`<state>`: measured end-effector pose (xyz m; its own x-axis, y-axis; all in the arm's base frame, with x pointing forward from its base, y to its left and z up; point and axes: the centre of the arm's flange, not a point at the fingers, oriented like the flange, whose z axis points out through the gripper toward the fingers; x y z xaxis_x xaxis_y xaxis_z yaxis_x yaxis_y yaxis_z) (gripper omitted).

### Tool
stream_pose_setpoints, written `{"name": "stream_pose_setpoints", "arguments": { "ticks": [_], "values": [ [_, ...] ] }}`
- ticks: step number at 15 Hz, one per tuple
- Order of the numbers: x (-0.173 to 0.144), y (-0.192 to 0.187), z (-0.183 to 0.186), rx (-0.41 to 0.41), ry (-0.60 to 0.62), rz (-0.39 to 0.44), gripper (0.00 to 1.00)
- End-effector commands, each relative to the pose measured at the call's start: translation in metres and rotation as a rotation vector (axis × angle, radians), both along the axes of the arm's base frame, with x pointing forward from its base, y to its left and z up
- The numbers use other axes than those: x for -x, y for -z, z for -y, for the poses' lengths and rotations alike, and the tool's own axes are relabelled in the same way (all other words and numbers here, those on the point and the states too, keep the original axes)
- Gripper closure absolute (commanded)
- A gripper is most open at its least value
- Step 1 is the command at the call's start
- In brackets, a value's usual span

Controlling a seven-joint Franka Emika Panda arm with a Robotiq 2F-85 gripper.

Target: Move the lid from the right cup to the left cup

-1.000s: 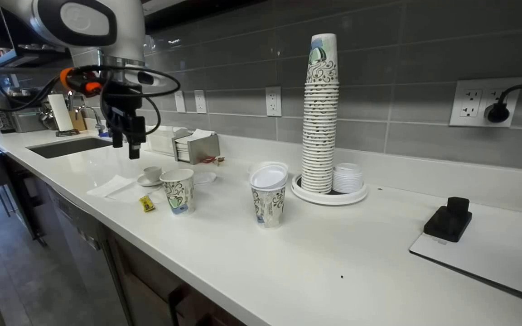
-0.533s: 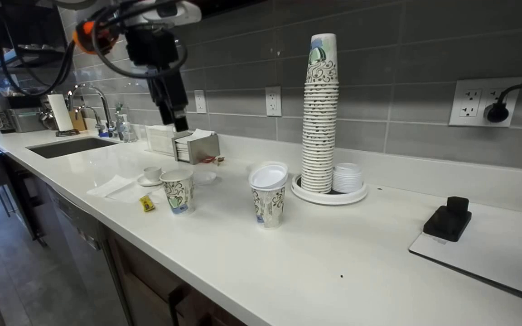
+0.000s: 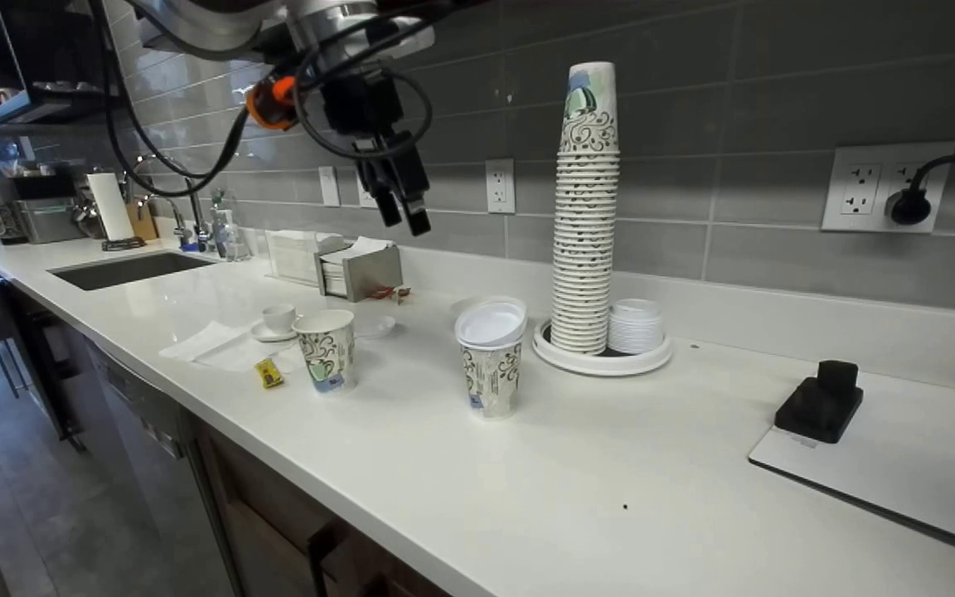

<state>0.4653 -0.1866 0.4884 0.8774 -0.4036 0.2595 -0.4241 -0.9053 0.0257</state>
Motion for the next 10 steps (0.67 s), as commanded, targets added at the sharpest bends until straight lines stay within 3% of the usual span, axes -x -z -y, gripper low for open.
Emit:
{"name": "stream_pose_setpoints", "arguments": {
  "ticks": [1, 4, 5, 10],
  "values": [
    [-0.04, 0.029, 0.014, 0.025, 0.102, -0.018, 0.0],
    [-0.057, 0.054, 0.02, 0.002, 0.159, -0.049, 0.0],
    [-0.035, 0.048, 0.014, -0.008, 0.121, -0.04, 0.0],
    [-0.049, 0.06, 0.019, -0.01, 0.144, -0.055, 0.0]
  ]
}}
